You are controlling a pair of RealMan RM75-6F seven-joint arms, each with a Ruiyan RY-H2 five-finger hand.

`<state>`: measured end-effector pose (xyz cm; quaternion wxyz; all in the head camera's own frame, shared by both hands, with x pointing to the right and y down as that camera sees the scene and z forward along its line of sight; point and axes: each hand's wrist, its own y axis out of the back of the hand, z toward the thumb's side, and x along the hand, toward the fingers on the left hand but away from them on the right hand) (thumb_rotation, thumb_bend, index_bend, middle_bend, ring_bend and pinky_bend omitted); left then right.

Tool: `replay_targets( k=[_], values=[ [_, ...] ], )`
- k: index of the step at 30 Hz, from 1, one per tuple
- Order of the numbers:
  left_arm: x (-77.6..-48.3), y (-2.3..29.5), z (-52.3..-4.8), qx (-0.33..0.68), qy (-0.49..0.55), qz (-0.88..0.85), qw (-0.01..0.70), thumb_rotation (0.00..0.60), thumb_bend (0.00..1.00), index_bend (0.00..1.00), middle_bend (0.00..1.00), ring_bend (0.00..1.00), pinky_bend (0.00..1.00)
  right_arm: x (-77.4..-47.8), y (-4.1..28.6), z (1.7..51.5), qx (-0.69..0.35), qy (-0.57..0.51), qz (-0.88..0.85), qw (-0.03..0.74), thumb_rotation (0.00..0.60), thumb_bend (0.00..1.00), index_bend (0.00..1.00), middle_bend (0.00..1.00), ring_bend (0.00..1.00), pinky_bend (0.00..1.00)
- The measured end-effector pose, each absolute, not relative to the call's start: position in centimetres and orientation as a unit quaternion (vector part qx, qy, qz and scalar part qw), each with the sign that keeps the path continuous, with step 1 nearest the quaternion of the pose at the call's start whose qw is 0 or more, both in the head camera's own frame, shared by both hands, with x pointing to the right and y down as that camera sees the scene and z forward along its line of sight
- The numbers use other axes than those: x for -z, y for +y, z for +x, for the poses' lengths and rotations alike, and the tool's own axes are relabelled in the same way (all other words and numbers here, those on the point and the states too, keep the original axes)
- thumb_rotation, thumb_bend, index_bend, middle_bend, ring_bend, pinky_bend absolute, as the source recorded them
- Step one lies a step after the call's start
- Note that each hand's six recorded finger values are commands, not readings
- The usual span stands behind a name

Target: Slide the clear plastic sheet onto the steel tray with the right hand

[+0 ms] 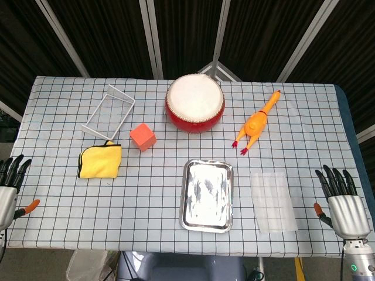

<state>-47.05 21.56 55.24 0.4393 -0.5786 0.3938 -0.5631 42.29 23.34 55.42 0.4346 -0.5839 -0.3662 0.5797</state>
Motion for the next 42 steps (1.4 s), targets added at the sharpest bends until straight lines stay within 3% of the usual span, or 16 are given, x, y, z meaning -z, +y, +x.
replay_targets(
  k=[23,37,42],
  values=[
    [-55.2,21.1,-46.9,0.553,0.406,-0.590,0.425,0.600,0.00,0.00,0.00,0.00,0.00,-56.6,24.6,40.4,-0.583,-0.327,-0.595,0.446,0.600,0.37,0.00,0.00,0.00,0.00],
    [-55.0,21.0,-46.8,0.546,0.410,-0.595,0.424,0.600,0.00,0.00,0.00,0.00,0.00,-63.3,28.9,36.4,-0.628,-0.221,-0.615,0.422,0.600,0.37,0.00,0.00,0.00,0.00],
    [-55.1,20.9,-46.8,0.545,0.408,-0.598,0.423,0.600,0.00,0.00,0.00,0.00,0.00,-64.3,29.9,36.7,-0.644,-0.197,-0.608,0.419,0.600,0.37,0.00,0.00,0.00,0.00]
  ],
)
